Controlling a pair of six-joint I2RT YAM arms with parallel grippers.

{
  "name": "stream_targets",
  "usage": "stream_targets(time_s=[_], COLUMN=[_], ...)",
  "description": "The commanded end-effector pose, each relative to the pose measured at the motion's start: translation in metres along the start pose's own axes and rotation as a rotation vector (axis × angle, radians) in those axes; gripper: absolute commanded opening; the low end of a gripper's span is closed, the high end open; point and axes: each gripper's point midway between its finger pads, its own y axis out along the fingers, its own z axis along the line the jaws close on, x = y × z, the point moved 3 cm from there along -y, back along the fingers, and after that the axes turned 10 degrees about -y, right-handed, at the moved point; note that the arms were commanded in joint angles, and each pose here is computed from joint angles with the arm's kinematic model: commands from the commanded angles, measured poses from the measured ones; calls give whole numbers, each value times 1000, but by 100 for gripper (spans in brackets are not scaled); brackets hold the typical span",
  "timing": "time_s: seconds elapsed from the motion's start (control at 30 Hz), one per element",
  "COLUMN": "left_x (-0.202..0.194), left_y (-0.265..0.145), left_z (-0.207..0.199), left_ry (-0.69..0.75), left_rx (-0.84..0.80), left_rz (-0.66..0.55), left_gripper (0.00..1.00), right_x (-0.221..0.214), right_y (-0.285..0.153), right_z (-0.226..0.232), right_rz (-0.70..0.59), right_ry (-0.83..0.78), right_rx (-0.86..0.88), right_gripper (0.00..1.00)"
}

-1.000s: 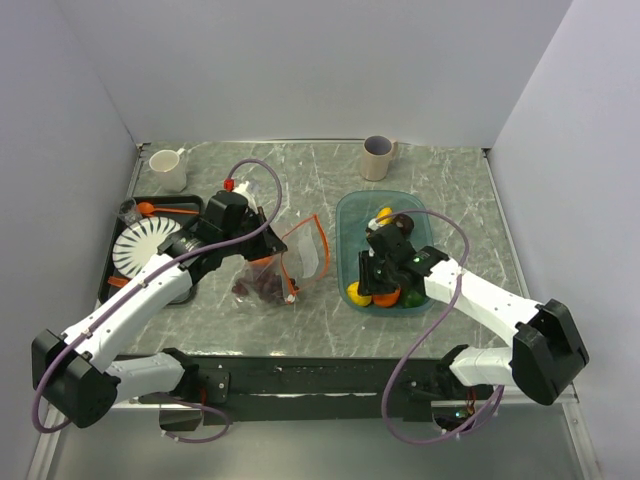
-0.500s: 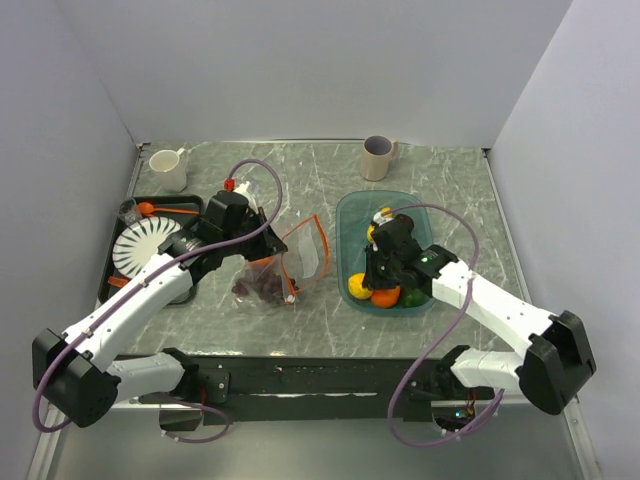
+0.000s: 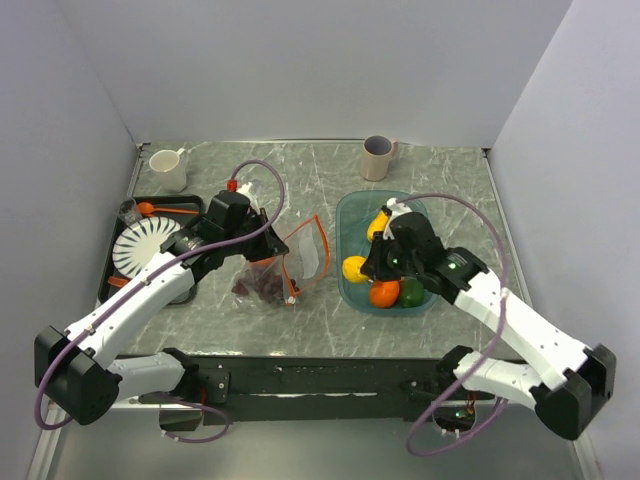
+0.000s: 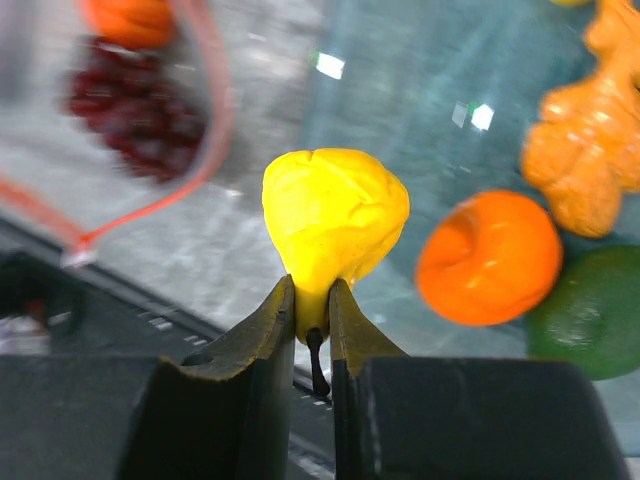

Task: Place the food in the zip-top bag and seal the zipper
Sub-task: Pick up the fake fruit from the bin, then place the fake fruit in the zipper food storage bag.

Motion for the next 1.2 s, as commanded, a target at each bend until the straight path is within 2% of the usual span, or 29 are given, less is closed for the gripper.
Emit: stream_targets(time_s=[0.0, 0.23, 0.33, 0.6, 0.97, 1.03, 1.1, 1.17], left_x=[6, 6, 8, 11, 9, 9, 10, 13], left_y=[-3, -1, -4, -16, -22, -25, -27, -31], left_z=[-12, -12, -16, -20, -21, -21, -21, -24], left_ry=[23, 33, 35, 34, 46, 42, 37, 42], left_rx=[-53, -42, -57, -68, -78, -79, -78, -84], left_rz=[-17, -4, -14, -42, -31, -43, -52, -64], left_gripper=[1, 1, 1, 1, 1, 1, 1, 1], right_x=[39, 51, 54, 65, 75, 77, 79, 89], right_y=[-39, -46, -36, 0, 37, 49, 62, 66], right_z=[38, 72, 77, 76, 90, 96, 102, 114], right_rz=[-167, -221, -213, -141, -82, -39, 24, 24], right_ry=[8, 9, 13, 2, -32, -49, -78, -127], right_rx=[206, 441, 461, 387, 384, 385, 366, 341], right_gripper=[0, 0, 0, 0, 0, 1, 6, 18])
